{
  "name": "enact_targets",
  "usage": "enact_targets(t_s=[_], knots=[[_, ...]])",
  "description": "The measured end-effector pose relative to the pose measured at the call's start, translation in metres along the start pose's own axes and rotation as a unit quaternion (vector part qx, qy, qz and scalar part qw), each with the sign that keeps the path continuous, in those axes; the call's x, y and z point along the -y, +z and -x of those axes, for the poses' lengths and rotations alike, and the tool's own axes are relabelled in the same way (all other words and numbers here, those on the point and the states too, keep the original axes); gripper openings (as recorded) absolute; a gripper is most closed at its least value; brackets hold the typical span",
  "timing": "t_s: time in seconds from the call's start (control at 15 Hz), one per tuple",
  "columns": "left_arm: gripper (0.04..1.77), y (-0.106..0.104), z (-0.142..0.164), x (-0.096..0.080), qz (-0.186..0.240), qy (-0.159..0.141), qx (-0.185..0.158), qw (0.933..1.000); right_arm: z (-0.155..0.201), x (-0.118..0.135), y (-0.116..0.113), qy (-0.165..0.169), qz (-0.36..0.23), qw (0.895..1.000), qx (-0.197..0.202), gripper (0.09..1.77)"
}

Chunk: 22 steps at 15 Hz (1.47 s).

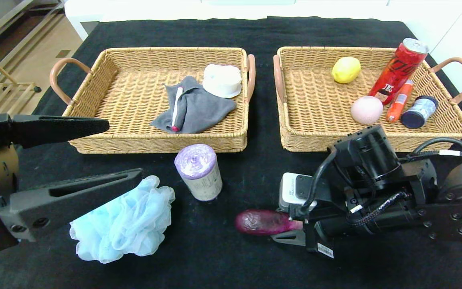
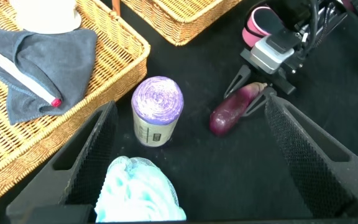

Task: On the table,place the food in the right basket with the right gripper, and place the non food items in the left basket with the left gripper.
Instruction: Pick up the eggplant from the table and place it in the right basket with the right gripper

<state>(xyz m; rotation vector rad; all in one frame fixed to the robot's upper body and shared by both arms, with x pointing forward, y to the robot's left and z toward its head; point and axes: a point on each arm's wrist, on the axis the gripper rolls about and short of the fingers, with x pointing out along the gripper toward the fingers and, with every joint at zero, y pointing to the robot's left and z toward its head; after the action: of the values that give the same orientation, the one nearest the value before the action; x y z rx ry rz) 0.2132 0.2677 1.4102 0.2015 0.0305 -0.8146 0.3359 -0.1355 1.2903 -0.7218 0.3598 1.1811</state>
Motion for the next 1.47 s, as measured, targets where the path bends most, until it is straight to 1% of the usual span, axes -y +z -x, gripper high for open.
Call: enact_targets(t_s=[0.27,0.47,0.8,1.0,1.2,1.33,1.47], knots=[[1.72,0.0,0.0,0.0,0.0,0.0,0.0,1.0,0.01,0.005,-0.001,-0.014,-0.024,1.0,0.006,0.75],[1.72,0.0,0.0,0.0,0.0,0.0,0.0,1.0,0.02,0.008,0.002,-0.019,-0.061,0.998,0.024,0.75],[1.72,0.0,0.0,0.0,-0.001,0.0,0.001,1.0,0.034,0.011,0.012,-0.033,-0.118,0.991,0.048,0.75],[1.72,0.0,0.0,0.0,0.0,0.0,0.0,1.0,0.043,0.014,0.02,-0.045,-0.157,0.984,0.068,0.74],[1.72,-0.003,-0.005,-0.001,0.003,-0.002,-0.008,1.0,0.053,0.018,0.028,-0.086,-0.188,0.974,0.091,0.74],[1.72,-0.001,-0.003,0.0,0.001,-0.002,-0.004,1.0,0.06,0.023,0.036,-0.128,-0.221,0.961,0.102,0.74],[1.72,-0.001,-0.002,0.0,0.001,-0.002,-0.003,1.0,0.065,0.027,0.045,-0.169,-0.254,0.945,0.117,0.74]])
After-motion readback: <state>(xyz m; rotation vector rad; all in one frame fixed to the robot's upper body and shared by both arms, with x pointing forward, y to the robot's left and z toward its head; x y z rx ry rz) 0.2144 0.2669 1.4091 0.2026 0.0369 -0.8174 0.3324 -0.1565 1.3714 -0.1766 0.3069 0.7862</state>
